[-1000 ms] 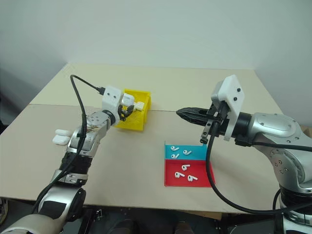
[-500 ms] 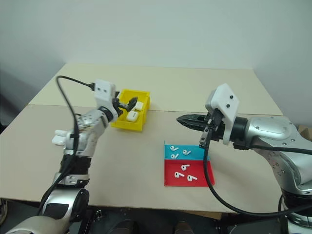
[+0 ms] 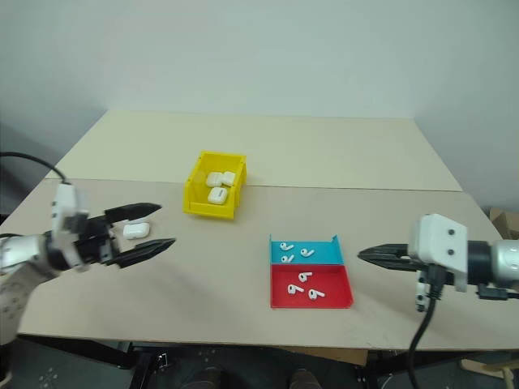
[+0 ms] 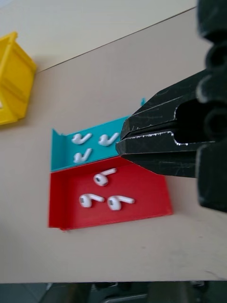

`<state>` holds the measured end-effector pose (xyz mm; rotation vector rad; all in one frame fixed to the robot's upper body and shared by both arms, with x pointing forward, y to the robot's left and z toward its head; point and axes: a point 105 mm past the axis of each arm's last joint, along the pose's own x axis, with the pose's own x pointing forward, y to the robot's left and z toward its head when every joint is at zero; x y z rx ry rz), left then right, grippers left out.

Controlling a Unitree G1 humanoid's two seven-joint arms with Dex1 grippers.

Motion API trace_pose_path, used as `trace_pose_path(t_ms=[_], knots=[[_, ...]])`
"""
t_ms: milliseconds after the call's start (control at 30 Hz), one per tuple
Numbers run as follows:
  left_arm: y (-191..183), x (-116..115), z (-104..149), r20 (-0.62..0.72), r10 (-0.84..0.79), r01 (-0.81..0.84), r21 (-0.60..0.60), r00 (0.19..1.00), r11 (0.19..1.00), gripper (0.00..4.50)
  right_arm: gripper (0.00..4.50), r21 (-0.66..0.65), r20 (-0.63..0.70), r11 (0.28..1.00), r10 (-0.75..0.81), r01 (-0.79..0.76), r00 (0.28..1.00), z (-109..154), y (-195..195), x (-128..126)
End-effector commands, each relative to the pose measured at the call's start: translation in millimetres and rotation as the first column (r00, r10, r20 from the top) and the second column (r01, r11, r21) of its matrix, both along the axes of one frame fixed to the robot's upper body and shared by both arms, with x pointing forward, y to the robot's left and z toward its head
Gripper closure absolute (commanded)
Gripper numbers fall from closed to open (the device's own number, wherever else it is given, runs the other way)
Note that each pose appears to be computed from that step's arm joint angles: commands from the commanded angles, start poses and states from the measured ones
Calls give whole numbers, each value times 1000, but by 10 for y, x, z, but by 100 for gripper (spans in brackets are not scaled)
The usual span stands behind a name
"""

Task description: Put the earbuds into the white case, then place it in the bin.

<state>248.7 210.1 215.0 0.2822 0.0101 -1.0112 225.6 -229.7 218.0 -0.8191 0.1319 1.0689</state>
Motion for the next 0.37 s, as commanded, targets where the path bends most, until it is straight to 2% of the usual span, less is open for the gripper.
trace_pose_path(t_ms=[33,200,367], knots=[[87,-199,189,31,-40,39,44,999,998,8,450,-62,43,998,0,2,999,113,-153,-93],[204,-283,263,36,-16,13,89,999,996,8,450,-60,27,998,7,-6,1000,64,-212,-172],[177,-305,252,18,-39,37,73,999,997,8,450,-53,34,998,27,-25,999,31,-154,-149]])
